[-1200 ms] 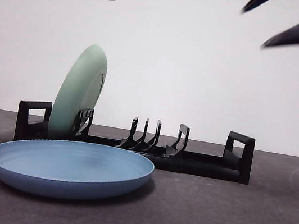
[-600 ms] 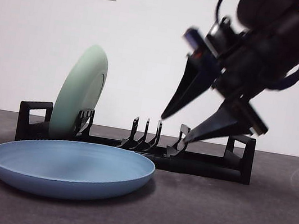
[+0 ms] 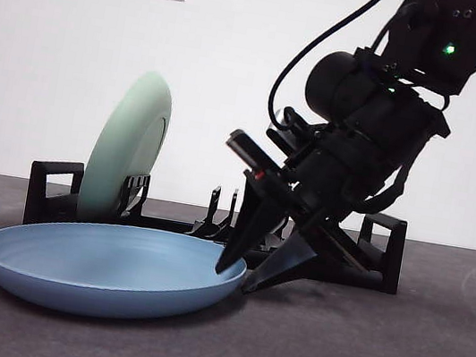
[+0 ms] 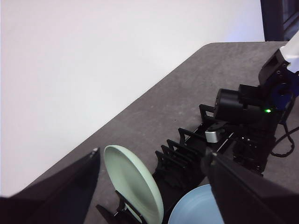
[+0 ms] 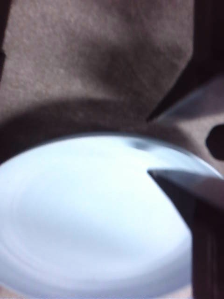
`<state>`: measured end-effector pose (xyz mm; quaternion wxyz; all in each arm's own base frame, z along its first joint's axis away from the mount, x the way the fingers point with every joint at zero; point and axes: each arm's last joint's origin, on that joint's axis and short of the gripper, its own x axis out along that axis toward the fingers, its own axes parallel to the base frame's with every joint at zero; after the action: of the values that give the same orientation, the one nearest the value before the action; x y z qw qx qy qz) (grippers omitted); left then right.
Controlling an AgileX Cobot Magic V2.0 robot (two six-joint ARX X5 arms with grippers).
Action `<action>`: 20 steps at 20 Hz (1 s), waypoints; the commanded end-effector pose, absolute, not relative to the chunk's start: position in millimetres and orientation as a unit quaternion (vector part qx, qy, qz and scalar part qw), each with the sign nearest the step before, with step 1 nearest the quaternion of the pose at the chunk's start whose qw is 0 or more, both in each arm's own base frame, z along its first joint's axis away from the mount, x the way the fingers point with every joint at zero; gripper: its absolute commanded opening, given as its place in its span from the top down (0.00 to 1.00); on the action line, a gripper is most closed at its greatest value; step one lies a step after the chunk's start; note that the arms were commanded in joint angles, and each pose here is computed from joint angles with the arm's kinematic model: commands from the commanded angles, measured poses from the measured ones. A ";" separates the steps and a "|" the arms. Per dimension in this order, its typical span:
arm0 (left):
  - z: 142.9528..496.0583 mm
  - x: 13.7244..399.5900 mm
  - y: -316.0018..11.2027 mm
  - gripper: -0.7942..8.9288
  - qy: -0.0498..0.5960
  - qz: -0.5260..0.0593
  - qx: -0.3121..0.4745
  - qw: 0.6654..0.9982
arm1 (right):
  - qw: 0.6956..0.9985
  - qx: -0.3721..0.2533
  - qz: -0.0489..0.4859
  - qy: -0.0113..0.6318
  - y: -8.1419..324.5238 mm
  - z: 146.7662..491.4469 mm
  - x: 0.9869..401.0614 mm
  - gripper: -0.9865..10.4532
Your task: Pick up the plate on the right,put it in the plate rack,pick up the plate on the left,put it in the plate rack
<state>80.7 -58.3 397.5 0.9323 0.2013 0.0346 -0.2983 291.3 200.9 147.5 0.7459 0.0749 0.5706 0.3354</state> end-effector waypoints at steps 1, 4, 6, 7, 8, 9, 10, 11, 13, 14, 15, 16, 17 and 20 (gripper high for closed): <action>395.7 81.8 -59.1 0.53 0.039 -0.298 0.210 0.930 | 0.751 0.065 0.323 0.573 203.6 142.7 291.5 0.93; 388.5 88.0 -63.9 0.53 0.076 -0.305 0.222 0.923 | 0.751 0.066 0.311 0.580 202.7 142.3 290.6 0.93; 379.6 96.0 -70.9 0.53 0.118 -0.319 0.235 0.911 | 0.744 0.063 0.305 0.591 201.1 142.7 288.0 0.93; 374.0 101.0 -76.5 0.53 0.144 -0.327 0.244 0.901 | 0.740 0.062 0.302 0.597 199.7 144.4 286.0 0.93; 367.6 105.8 -83.6 0.53 0.171 -0.342 0.254 0.888 | 0.739 0.060 0.298 0.602 198.2 147.3 283.9 0.93; 360.8 109.9 -92.3 0.53 0.196 -0.364 0.263 0.872 | 0.738 0.060 0.297 0.603 196.6 152.6 281.4 0.93; 354.4 112.7 -101.7 0.53 0.217 -0.381 0.275 0.856 | 0.738 0.060 0.298 0.602 194.9 159.6 278.9 0.93; 347.9 114.5 -112.4 0.53 0.235 -0.400 0.287 0.838 | 0.741 0.061 0.299 0.599 192.7 168.5 275.9 0.93; 336.3 113.2 -136.2 0.53 0.257 -0.441 0.313 0.801 | 0.750 0.063 0.305 0.584 187.8 189.2 269.2 0.93; 332.0 110.5 -149.7 0.53 0.257 -0.463 0.320 0.786 | 0.756 0.066 0.309 0.574 184.8 200.1 265.9 0.93; 328.8 105.5 -163.2 0.53 0.248 -0.486 0.330 0.771 | 0.762 0.070 0.312 0.563 181.3 210.2 263.4 0.93; 326.0 99.6 -176.9 0.53 0.236 -0.507 0.338 0.757 | 0.767 0.071 0.315 0.555 178.6 219.0 259.9 0.93; 322.5 92.4 -190.5 0.53 0.223 -0.520 0.350 0.746 | 0.771 0.074 0.316 0.547 174.4 227.7 256.6 0.93; 303.9 75.2 -221.1 0.53 0.218 -0.502 0.419 0.725 | 0.781 0.081 0.314 0.534 162.9 246.2 248.8 0.93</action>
<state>74.9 -220.4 305.5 0.7246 0.4149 0.2175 -0.5055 248.0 162.7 247.2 0.7805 0.0808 0.5352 0.3129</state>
